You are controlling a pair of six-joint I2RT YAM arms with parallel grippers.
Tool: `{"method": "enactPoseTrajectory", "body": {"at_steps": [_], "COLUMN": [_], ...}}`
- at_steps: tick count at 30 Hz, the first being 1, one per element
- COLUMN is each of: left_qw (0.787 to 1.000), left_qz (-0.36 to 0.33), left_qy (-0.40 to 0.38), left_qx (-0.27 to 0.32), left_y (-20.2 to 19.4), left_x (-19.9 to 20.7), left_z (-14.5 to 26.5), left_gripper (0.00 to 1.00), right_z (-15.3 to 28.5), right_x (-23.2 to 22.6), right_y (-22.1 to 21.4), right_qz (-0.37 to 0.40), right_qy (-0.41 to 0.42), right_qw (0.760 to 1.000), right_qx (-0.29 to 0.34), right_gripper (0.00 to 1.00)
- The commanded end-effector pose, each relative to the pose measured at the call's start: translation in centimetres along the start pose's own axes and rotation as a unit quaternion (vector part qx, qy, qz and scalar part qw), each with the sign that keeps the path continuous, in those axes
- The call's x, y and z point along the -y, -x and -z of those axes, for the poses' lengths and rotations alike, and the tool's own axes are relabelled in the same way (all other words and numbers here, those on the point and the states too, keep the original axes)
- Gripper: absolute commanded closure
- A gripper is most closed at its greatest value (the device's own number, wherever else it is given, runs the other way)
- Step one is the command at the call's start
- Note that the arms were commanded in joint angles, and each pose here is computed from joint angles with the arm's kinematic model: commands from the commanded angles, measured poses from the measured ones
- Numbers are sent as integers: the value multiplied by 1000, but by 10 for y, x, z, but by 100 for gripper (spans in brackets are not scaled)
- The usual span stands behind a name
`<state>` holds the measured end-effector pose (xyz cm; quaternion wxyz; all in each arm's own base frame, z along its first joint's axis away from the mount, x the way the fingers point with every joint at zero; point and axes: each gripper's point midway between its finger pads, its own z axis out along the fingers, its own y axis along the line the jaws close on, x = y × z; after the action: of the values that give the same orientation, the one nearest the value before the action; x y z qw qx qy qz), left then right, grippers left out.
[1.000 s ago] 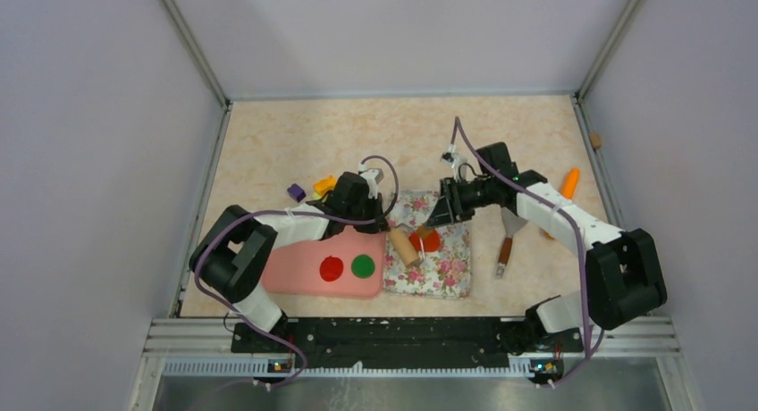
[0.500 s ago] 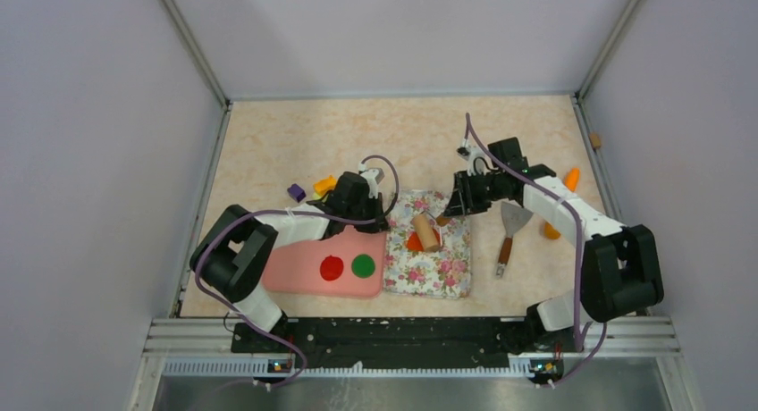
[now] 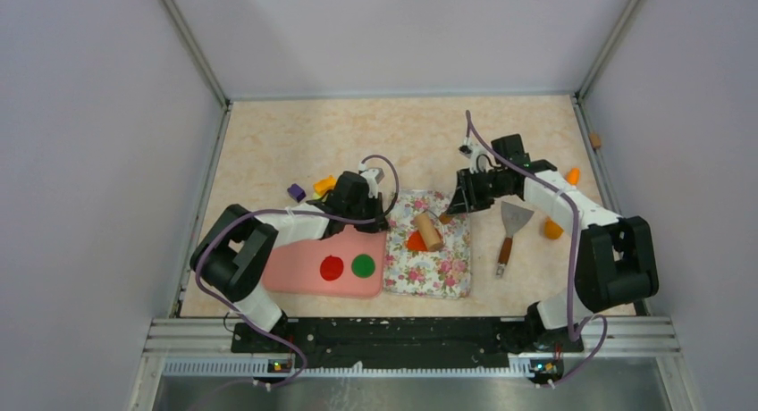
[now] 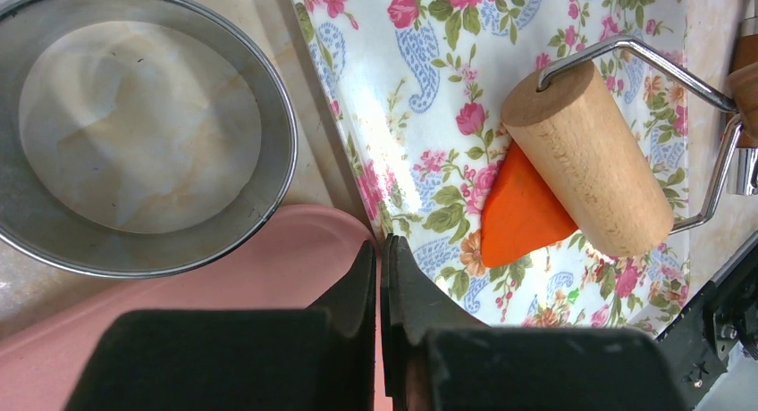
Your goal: Roll out the dumpling wrappers from the dough
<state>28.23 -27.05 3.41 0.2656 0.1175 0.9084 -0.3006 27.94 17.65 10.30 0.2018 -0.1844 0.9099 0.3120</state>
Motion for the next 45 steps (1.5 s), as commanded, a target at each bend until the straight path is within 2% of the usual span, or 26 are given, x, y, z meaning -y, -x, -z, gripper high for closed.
{"method": "enactPoseTrajectory", "body": {"at_steps": [1, 9, 39, 42, 45], "left_qw": [997, 997, 997, 997, 997], "left_qz": [-1, 0, -7, -8, -12], "left_qy": [68, 69, 73, 71, 69], "left_qx": [-44, -41, -32, -30, -29], "left_y": [-31, -30, -27, -26, -25], "left_x": [-39, -39, -44, -44, -42], "left_z": [-8, -8, -3, -3, -3], "left_gripper": [100, 100, 100, 100, 100], "right_z": [13, 23, 60, 61, 59], "right_x": [109, 126, 157, 152, 123], "right_y": [-47, -62, -74, -71, -42], "right_qz": [42, 38, 39, 35, 34], "right_qy": [-220, -244, -306, -292, -224], "right_qw": [970, 962, 943, 949, 972], "right_qx": [-96, -118, -122, -113, -66], "right_gripper": [100, 100, 100, 100, 100]}}
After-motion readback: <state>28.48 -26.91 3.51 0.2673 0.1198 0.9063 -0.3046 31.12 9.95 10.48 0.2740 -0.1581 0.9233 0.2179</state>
